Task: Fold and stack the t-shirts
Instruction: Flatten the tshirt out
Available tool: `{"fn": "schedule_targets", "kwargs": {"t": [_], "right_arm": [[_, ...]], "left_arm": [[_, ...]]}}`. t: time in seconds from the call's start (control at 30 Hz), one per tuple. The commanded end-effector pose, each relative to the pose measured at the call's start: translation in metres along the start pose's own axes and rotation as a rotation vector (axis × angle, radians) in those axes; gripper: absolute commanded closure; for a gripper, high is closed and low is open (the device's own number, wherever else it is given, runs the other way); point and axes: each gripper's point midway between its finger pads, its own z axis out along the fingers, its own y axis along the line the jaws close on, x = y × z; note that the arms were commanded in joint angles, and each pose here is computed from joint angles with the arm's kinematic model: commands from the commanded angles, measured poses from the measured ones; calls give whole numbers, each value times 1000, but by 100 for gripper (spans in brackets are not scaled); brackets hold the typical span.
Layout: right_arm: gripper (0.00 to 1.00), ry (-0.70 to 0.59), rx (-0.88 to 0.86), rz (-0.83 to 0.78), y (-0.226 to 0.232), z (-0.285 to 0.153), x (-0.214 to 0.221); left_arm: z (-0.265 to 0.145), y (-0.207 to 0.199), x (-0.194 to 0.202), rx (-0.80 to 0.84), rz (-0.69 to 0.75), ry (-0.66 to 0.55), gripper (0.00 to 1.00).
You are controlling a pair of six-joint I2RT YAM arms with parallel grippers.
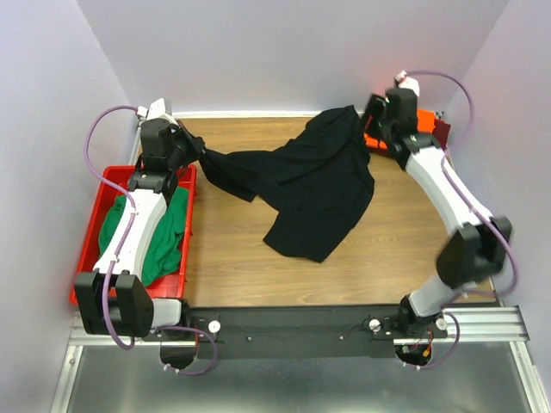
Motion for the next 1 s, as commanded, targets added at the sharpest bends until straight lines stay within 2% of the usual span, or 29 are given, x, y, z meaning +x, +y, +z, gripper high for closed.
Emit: {"fn": "schedule_targets", "kwargs": {"t": [0.0,0.07,0.1,0.13,0.2,0.23,0.4,0.73,0.97], "right_arm": [[34,206,5,119,-23,-30,98],[39,254,4,163,-32,-48,127],[39,307,28,158,-44,-54,159],[39,326,33,158,-48,-59,174],[39,321,35,186,-53,-68,185],[39,362,46,181,-60,-71,207],[39,428,38,178,-60,-75,246],[42,482,51,153,-47,-60,279],[43,479,77,139,-51,-64,287]], "left_arm": [[-9,-11,-10,52,15,-39,100],[-9,-12,-9,62,16,-37,100],[-9,-12,-9,64,16,-35,100],[-9,-13,-7,69,16,-31,100],[-9,-12,-5,67,18,-32,100],[-8,-10,-3,66,18,-27,100],[-4,-6,5,62,16,-7,100],[-2,-5,7,59,15,-3,100],[-2,-5,7,60,18,-2,100]]}}
